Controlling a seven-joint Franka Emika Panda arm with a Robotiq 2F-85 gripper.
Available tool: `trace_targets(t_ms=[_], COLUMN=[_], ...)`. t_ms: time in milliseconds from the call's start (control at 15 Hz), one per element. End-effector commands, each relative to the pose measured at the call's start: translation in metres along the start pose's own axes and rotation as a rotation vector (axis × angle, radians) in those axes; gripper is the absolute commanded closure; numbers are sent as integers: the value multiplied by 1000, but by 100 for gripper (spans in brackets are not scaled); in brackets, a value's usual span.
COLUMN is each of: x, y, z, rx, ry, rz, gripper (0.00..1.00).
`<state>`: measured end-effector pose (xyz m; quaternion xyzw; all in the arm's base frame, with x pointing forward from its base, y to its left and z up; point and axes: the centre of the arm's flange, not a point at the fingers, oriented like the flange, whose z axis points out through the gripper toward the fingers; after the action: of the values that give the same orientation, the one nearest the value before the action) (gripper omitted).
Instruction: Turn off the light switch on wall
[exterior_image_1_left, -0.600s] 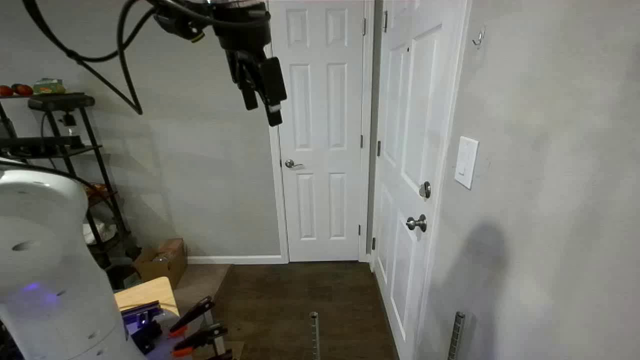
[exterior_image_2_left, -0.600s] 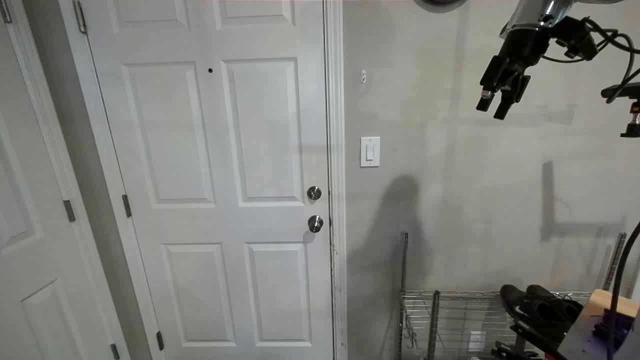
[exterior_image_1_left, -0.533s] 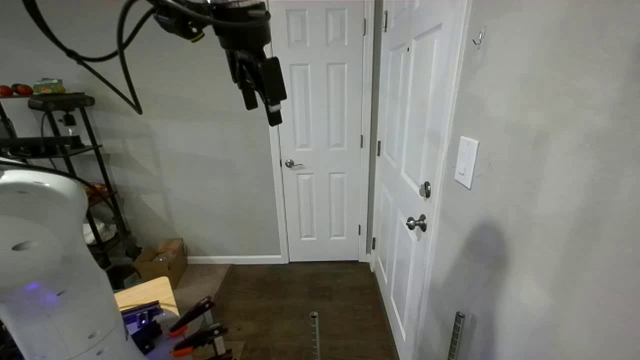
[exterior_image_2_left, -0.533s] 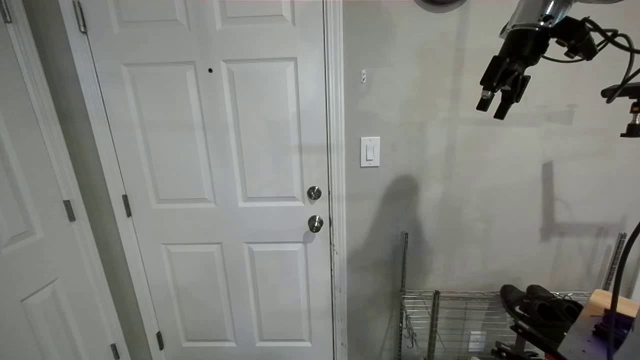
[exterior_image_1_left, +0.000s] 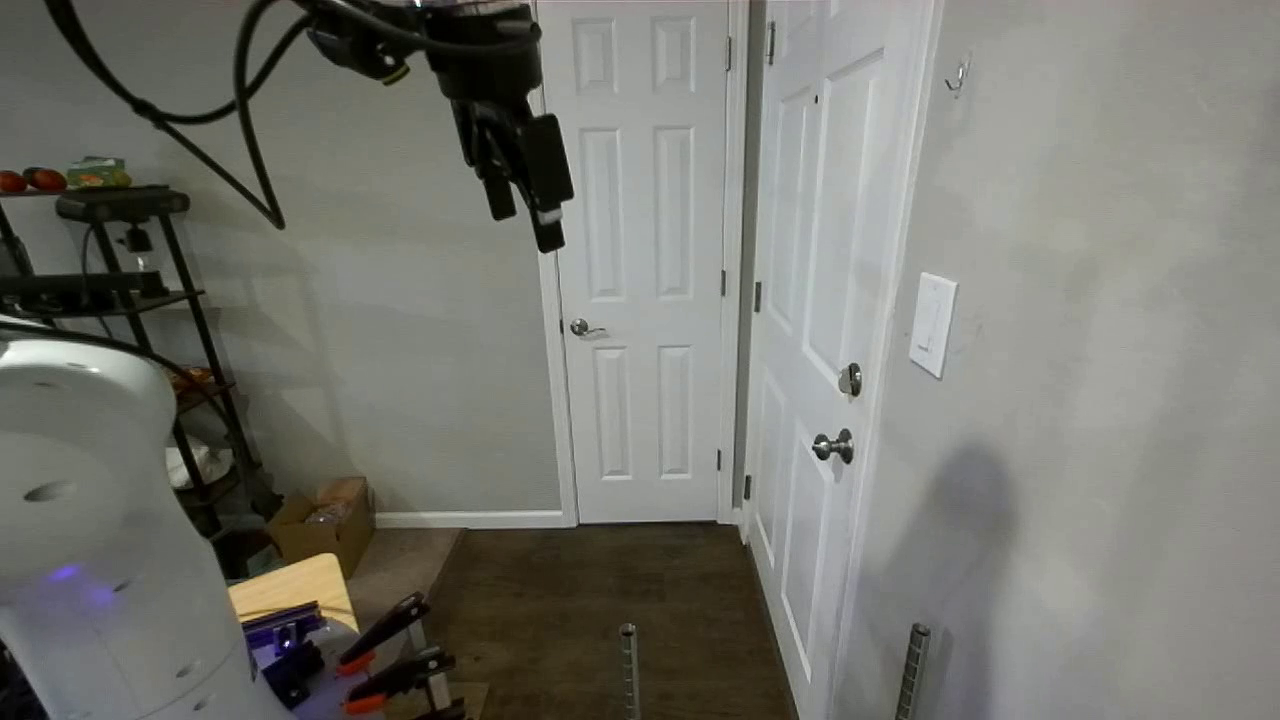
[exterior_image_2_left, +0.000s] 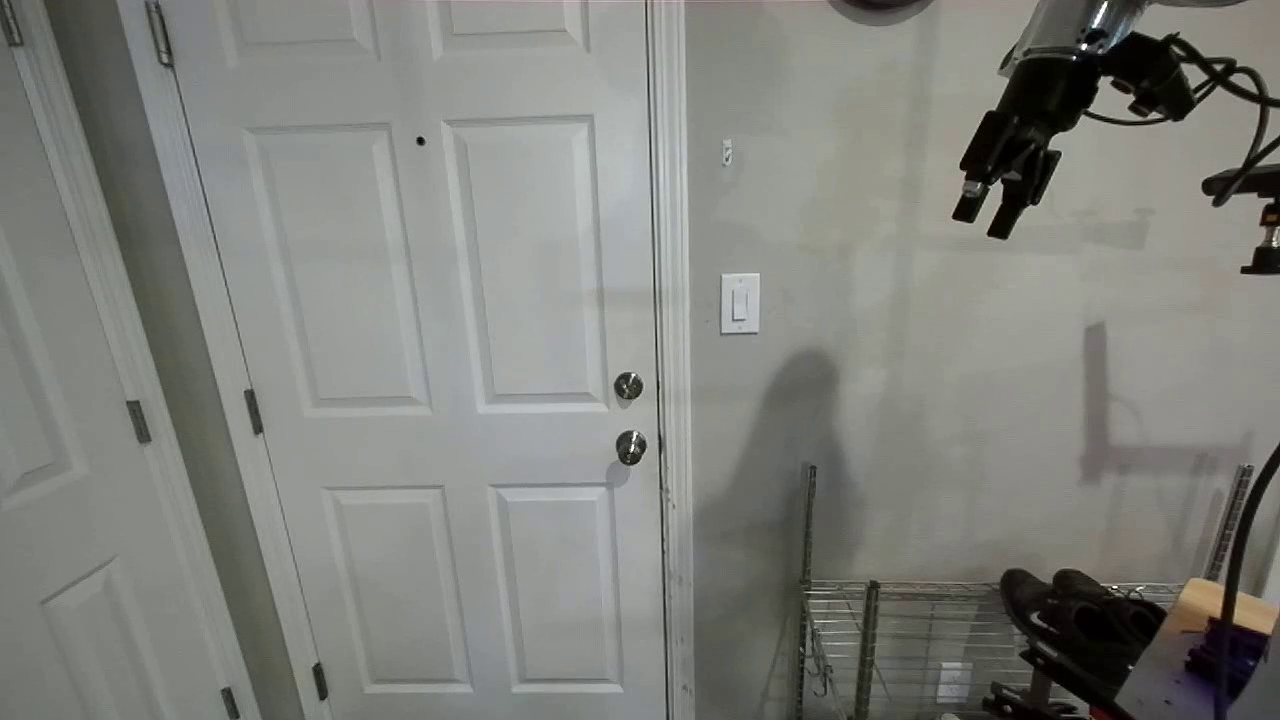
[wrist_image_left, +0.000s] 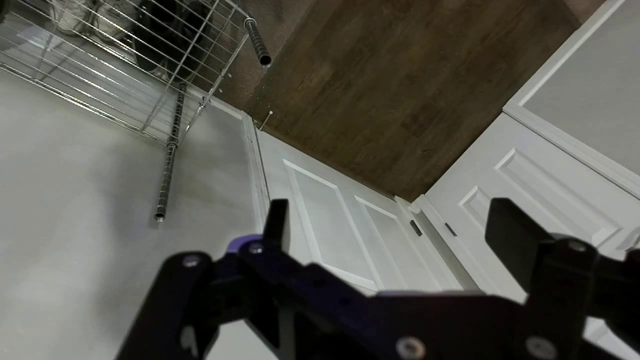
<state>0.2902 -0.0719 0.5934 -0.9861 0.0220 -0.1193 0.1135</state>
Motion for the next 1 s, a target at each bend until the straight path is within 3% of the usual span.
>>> trace_targets(t_ms=[0,533,933], x=[0,0,72], y=[0,0,31], z=[0,0,38], rx=[0,0,106], ry=[0,0,-66], rz=[0,0,-147], gripper=[0,0,0])
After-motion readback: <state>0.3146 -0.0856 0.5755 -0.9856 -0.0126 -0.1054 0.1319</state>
